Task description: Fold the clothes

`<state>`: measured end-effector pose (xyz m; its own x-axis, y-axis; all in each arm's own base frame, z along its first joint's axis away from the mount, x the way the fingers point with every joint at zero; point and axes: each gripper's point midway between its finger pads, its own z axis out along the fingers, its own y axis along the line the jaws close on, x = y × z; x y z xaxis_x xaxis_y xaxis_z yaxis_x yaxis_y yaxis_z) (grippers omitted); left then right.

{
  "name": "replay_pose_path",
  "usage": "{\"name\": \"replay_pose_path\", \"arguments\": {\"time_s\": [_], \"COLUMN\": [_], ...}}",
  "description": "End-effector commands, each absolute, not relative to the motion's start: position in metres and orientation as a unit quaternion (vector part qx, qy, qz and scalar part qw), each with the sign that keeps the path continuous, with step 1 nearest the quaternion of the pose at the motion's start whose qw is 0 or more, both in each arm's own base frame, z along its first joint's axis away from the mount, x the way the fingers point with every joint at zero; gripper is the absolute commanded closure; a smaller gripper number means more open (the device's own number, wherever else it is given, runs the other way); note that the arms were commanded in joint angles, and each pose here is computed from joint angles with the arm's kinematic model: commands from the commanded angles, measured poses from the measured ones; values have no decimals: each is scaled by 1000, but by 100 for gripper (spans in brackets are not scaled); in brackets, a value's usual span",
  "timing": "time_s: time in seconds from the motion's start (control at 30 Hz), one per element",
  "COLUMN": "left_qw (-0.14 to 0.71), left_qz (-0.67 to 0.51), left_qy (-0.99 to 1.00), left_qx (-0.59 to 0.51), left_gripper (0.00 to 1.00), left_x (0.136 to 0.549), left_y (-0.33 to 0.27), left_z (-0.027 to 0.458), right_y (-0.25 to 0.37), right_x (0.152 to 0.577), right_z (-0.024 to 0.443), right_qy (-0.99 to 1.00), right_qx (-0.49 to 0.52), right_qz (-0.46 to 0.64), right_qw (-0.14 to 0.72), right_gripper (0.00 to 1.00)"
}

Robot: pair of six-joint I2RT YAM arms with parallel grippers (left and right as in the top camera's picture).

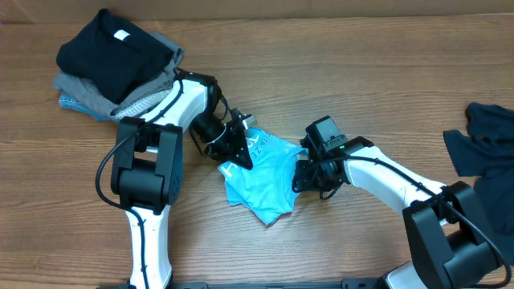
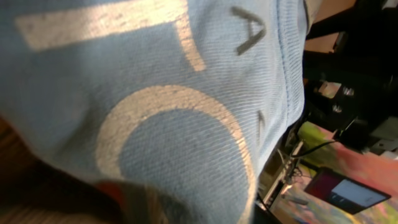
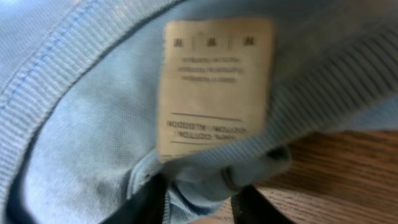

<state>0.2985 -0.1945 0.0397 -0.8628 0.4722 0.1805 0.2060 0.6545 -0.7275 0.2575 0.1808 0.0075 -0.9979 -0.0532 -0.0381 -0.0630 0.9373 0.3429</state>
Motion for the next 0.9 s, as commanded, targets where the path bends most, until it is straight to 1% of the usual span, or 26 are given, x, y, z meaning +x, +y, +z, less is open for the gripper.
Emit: {"name": "replay_pose_path", "arguments": {"time_s": [0.0,0.1,0.2,0.27,0.4,0.5,0.63,0.73,0.87], "left_qw": [182,182,154,114,-3,-107,-240,-296,-321], "left_qz": [389,389,393,396,393,381,359,346,284], "left_qy": [-881,-881,-886,-892,-906,-911,-902,-888,-889], "left_qx": [-200,-199,-192,-184,-155,-115,-18,65,159], "left_gripper": [96,96,96,96,96,96,96,96,96], "left_x": [293,296,316,340,400,446,503,528,537], "left_y": [-212,-213,-205,-196,-160,-117,-38,25,102], "left_z": [39,45,67,91,156,205,255,267,251], "right_y": [181,180,178,176,177,178,176,176,176], "right_x": [256,258,266,273,281,282,279,278,278], "right_z": [8,24,58,87,137,157,161,160,160], "right_qy": [984,984,982,979,968,962,961,962,962], "right_qx": [-28,-27,-27,-26,-32,-36,-36,-35,-34], "right_qz": [176,175,181,188,211,222,223,222,223], "right_qw": [10,15,44,72,129,157,159,156,156], "right_gripper": [67,69,69,68,64,64,64,63,63]}}
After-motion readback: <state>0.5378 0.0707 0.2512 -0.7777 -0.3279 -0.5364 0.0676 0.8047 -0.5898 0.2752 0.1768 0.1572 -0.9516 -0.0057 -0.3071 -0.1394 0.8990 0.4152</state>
